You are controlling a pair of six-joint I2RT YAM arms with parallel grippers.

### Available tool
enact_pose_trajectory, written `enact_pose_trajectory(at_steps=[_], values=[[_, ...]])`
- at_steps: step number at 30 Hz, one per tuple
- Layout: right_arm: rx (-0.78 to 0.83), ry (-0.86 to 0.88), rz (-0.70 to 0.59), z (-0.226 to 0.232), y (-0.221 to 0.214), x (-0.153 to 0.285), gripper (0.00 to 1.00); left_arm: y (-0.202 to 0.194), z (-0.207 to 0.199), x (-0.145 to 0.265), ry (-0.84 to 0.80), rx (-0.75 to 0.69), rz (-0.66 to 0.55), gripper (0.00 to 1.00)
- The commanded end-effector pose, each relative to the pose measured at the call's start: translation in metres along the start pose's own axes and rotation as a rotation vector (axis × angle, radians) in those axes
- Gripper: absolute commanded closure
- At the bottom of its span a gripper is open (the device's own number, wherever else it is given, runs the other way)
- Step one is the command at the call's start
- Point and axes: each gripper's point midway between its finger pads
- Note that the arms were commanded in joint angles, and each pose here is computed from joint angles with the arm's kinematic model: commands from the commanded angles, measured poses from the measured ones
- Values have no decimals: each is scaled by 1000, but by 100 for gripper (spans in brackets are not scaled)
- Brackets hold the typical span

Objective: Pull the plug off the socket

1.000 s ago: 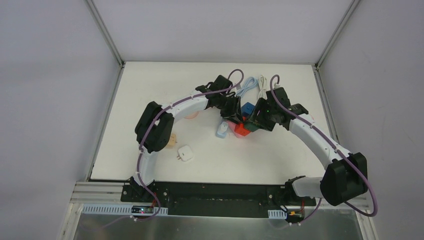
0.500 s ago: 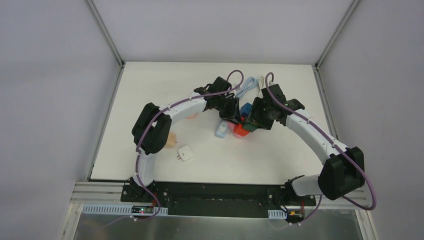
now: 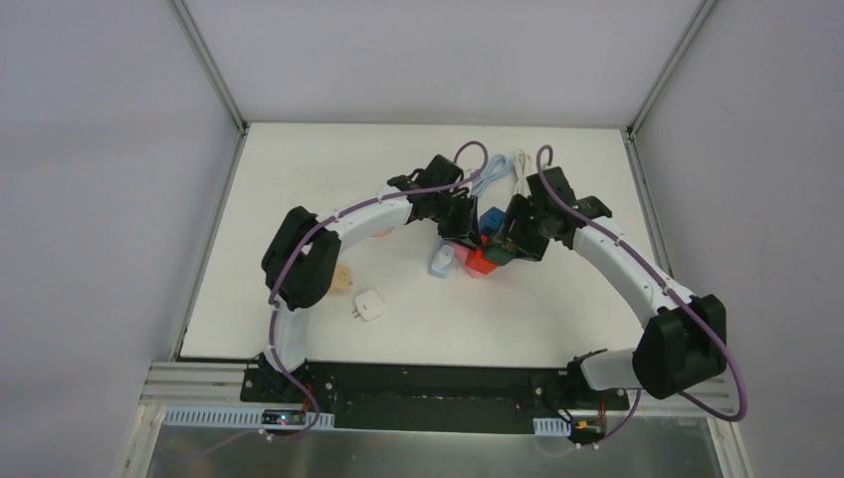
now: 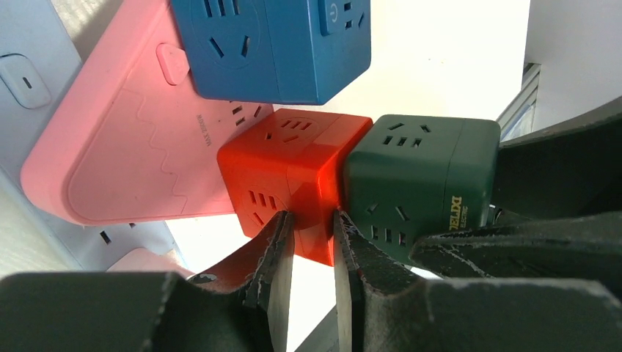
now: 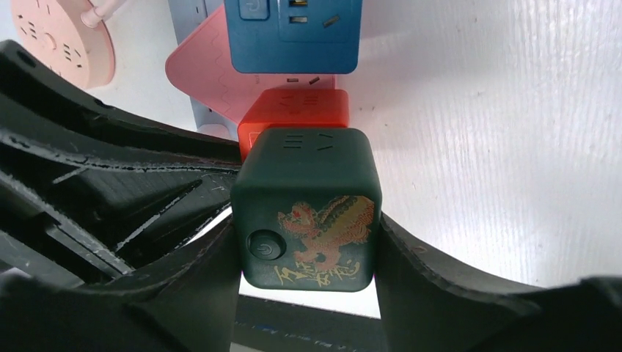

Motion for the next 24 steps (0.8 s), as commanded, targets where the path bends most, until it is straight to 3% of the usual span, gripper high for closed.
enact_pose_trajectory(at_steps=[1,8,13,19,24], values=[[-108,206,-30,46,24,35,100,-99,81,-10,296,21,324,82],[197,180,-172,50,18,39,100,-102,82,-10,302,23,343,83],[175,148,-221,47,32,50,100,-103,84,-9,314,23,356,84],[-92,137,-63,38,41,54,100,-104,86,-9,323,26,364,84],[87,194,-121,45,37,57,100,-105,87,-10,326,28,371,85]])
Point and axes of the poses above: each gripper's point midway between its finger pads, its own x axis back along the fingers, its own z axis along the line the jaws close on, y = z × x, and after that the axes turned 7 degrees about -x, right-handed
